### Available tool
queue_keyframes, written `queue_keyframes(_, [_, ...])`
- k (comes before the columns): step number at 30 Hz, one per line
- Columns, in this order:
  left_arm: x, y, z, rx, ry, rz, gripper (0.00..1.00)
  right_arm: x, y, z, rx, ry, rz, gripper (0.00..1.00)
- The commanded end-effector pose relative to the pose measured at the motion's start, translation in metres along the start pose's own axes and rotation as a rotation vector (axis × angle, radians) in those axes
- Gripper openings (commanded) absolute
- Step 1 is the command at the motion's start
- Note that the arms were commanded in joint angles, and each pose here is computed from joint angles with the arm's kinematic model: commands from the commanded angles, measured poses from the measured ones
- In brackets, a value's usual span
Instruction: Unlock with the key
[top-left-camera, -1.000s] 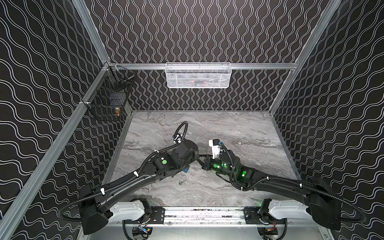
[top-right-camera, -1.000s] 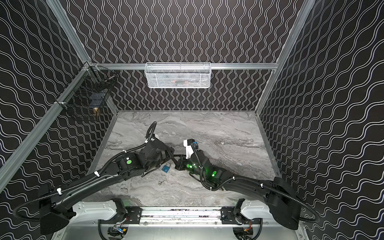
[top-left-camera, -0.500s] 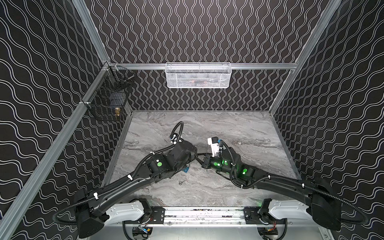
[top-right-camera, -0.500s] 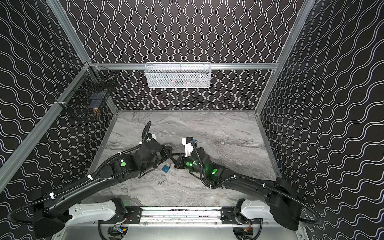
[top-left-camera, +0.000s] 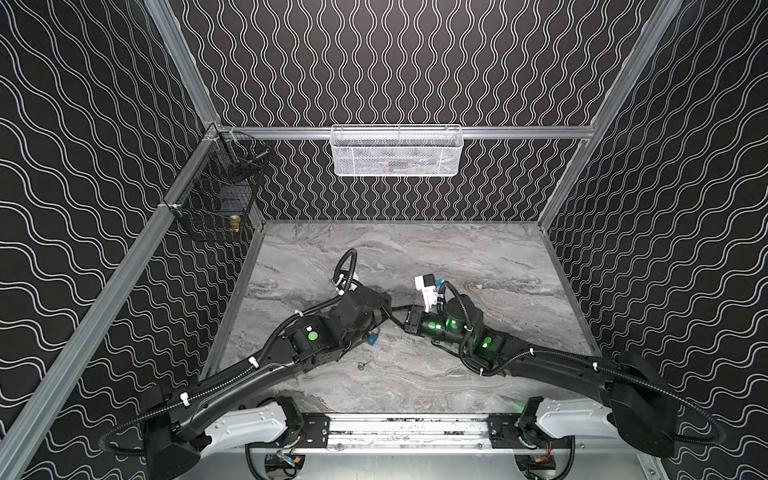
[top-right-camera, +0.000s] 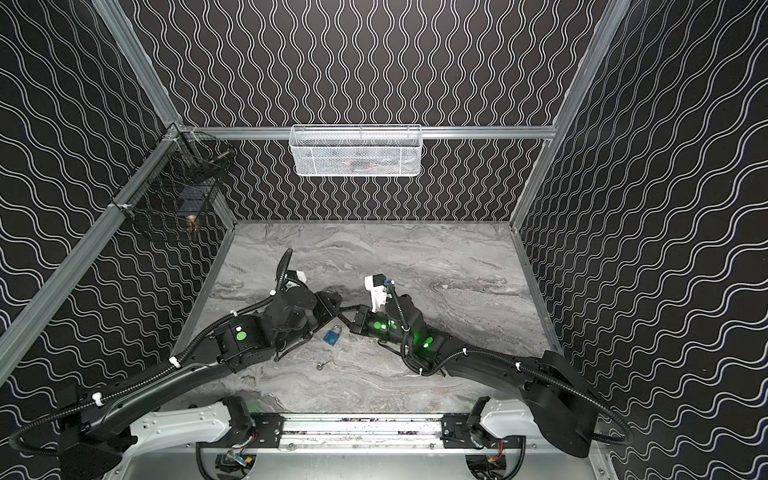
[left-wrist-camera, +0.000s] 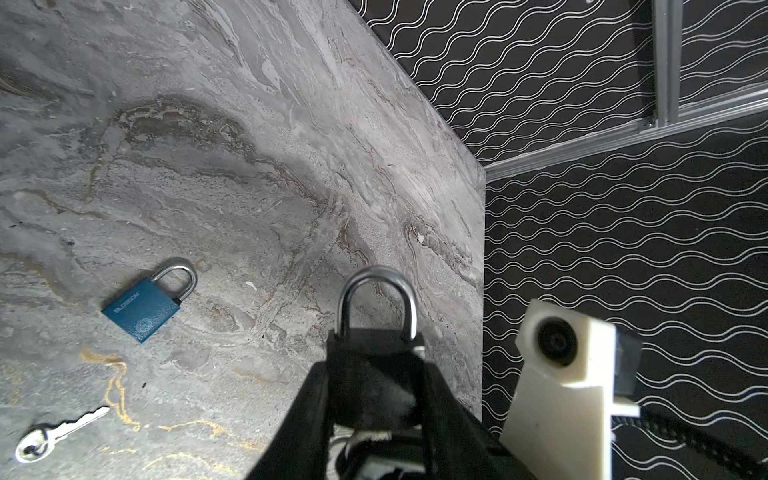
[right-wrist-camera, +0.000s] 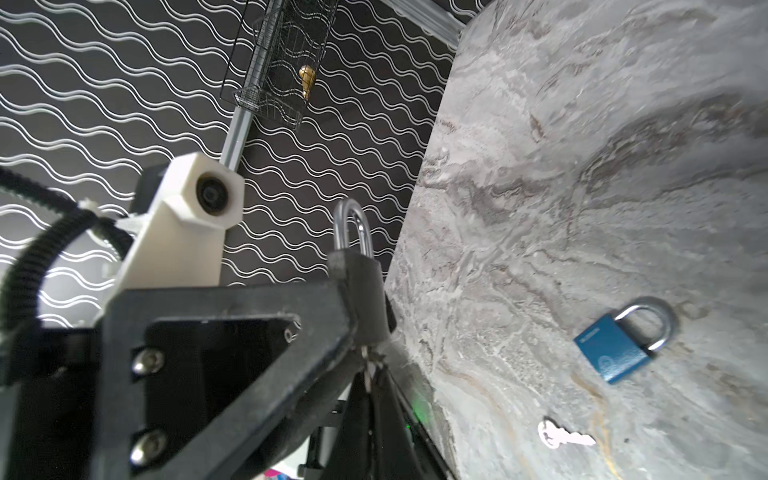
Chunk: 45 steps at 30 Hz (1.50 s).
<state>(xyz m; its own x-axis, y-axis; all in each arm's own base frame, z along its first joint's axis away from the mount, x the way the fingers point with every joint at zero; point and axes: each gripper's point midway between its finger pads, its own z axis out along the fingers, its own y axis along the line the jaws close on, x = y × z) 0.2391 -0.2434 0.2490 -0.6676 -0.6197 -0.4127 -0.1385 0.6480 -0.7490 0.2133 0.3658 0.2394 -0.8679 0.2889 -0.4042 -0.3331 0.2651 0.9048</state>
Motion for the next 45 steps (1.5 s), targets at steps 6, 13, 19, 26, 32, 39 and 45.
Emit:
queue_keyframes(6, [0.016, -0.043, -0.009, 0.189, 0.119, -0.099, 0.0, -0.016, 0.041, 0.0, -0.207, -0.038, 0.066, 0.0])
queue_keyframes(13, [0.017, -0.051, -0.011, 0.227, 0.134, -0.124, 0.0, -0.018, 0.04, -0.003, -0.237, -0.044, 0.1, 0.0])
queue_keyframes(19, [0.013, -0.05, -0.012, 0.207, 0.115, -0.085, 0.0, -0.021, 0.035, -0.003, -0.15, -0.051, 0.002, 0.0])
queue_keyframes(26, [0.005, -0.038, -0.01, 0.148, 0.057, 0.0, 0.0, -0.022, 0.021, -0.004, -0.047, -0.058, -0.083, 0.0])
queue_keyframes(32, [-0.007, -0.032, -0.012, 0.101, -0.005, 0.065, 0.0, -0.025, 0.012, -0.007, 0.024, -0.073, -0.146, 0.05])
queue_keyframes(39, [-0.019, -0.028, -0.013, 0.065, -0.047, 0.125, 0.0, -0.027, 0.007, -0.012, 0.071, -0.079, -0.196, 0.2])
queue_keyframes(45, [-0.03, -0.026, -0.017, 0.043, -0.087, 0.221, 0.0, -0.029, 0.009, -0.018, 0.102, -0.077, -0.235, 0.37])
